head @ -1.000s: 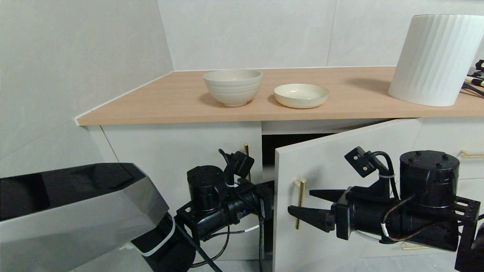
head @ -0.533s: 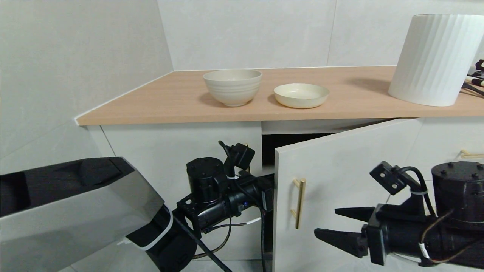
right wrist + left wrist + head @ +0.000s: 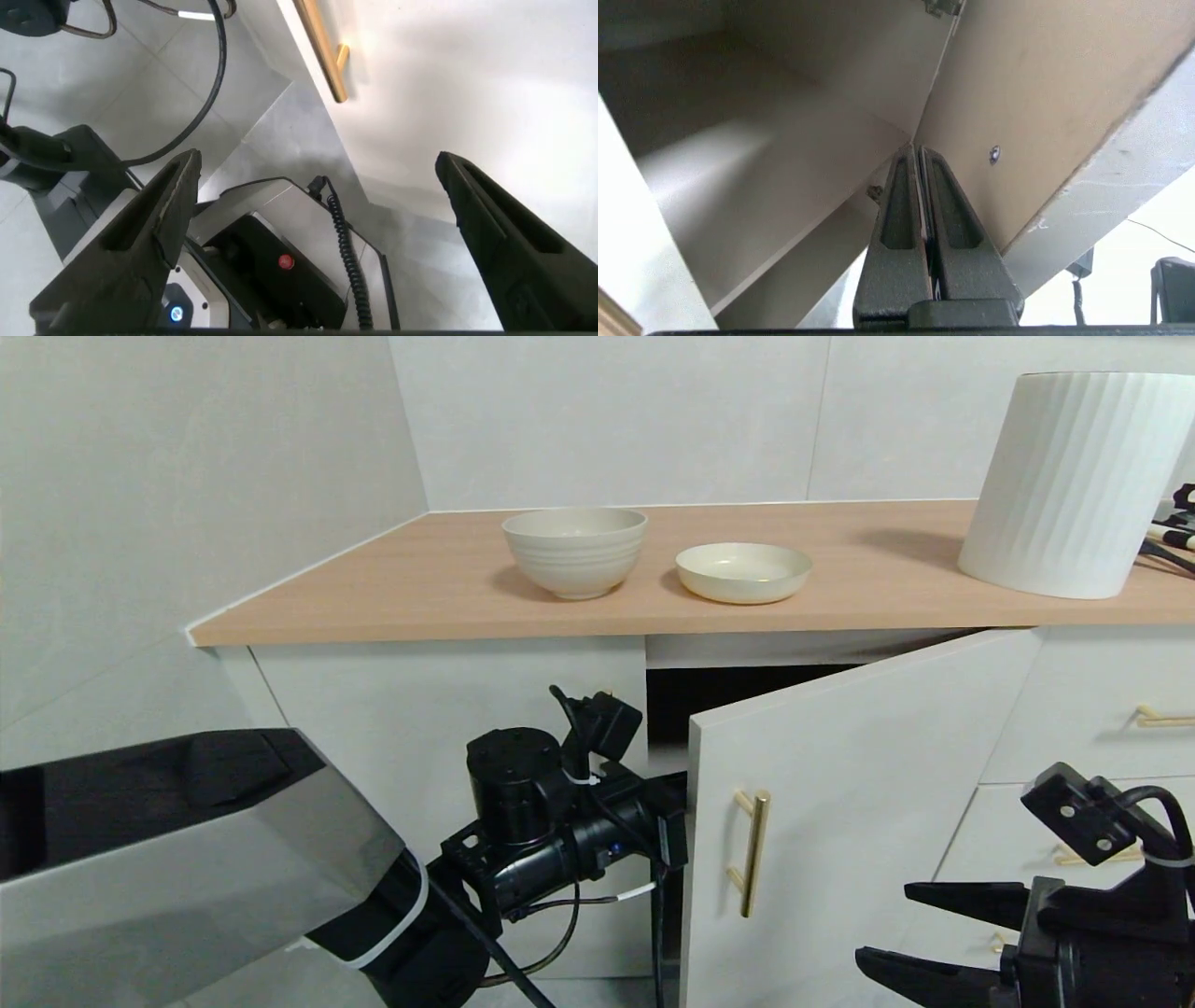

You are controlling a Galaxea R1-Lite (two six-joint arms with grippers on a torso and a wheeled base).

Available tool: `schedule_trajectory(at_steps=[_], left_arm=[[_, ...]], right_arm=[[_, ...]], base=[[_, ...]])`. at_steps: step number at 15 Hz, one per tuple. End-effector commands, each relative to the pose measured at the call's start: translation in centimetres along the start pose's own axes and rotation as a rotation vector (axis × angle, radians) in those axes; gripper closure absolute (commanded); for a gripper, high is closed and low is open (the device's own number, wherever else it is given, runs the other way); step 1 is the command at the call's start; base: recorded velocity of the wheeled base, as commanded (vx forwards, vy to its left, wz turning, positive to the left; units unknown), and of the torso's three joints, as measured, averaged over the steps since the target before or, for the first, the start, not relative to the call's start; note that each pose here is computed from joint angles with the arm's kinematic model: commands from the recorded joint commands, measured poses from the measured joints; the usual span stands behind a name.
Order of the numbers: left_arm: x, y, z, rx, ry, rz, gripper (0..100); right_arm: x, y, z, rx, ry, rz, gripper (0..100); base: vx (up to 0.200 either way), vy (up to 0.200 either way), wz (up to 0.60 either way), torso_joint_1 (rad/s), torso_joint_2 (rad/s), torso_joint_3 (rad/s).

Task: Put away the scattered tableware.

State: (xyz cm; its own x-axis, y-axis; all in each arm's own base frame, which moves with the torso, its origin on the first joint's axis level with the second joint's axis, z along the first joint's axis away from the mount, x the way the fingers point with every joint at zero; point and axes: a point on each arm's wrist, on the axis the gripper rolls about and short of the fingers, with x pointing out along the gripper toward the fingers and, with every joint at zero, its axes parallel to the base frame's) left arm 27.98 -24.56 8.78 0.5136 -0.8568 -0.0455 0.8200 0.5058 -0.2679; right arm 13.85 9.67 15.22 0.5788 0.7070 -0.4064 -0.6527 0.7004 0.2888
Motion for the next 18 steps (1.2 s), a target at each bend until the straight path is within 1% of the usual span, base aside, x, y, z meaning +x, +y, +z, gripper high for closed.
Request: schedule_trajectory(at_steps=[1, 6, 12, 14, 15, 16, 18], left_arm=[[0.0, -0.1, 0.0, 0.0, 0.002, -0.003, 100], [0.2, -0.2, -0.1, 0.0, 0.003, -0.008, 100], [0.8, -0.3, 0.1, 0.001, 0.003, -0.014, 100], [2.1, 0.0, 0.5, 0.0, 0.005, -0.013, 100], [2.5, 0.0, 0.6, -0.004, 0.017, -0.013, 100], [2.7, -0.1, 0.6, -0.007, 0.028, -0.017, 100], [2.9, -0.3, 0.3, -0.007, 0.033, -0.023, 100]], right_arm=[[-0.1, 0.0, -0.1, -0.001, 0.0, 0.002, 0], [0.0, 0.1, -0.2, -0.003, 0.007, 0.006, 0], [-0.1, 0.1, -0.4, -0.015, 0.01, 0.007, 0], [-0.1, 0.1, -0.4, -0.014, 0.011, 0.007, 0], [-0.1, 0.1, -0.4, -0.014, 0.012, 0.008, 0], [-0.1, 0.1, -0.4, -0.014, 0.012, 0.008, 0], [-0.1, 0.1, -0.4, -0.014, 0.012, 0.008, 0]], base=[[-0.2, 0.0, 0.0, -0.002, 0.0, 0.002], [-0.2, 0.0, 0.0, 0.007, 0.0, 0.002], [0.0, 0.0, 0.0, 0.0, 0.0, 0.0], [0.0, 0.0, 0.0, 0.0, 0.0, 0.0], [0.0, 0.0, 0.0, 0.0, 0.0, 0.0], [-0.2, 0.0, 0.0, 0.002, 0.0, 0.002], [-0.2, 0.0, 0.0, 0.005, 0.01, -0.002]])
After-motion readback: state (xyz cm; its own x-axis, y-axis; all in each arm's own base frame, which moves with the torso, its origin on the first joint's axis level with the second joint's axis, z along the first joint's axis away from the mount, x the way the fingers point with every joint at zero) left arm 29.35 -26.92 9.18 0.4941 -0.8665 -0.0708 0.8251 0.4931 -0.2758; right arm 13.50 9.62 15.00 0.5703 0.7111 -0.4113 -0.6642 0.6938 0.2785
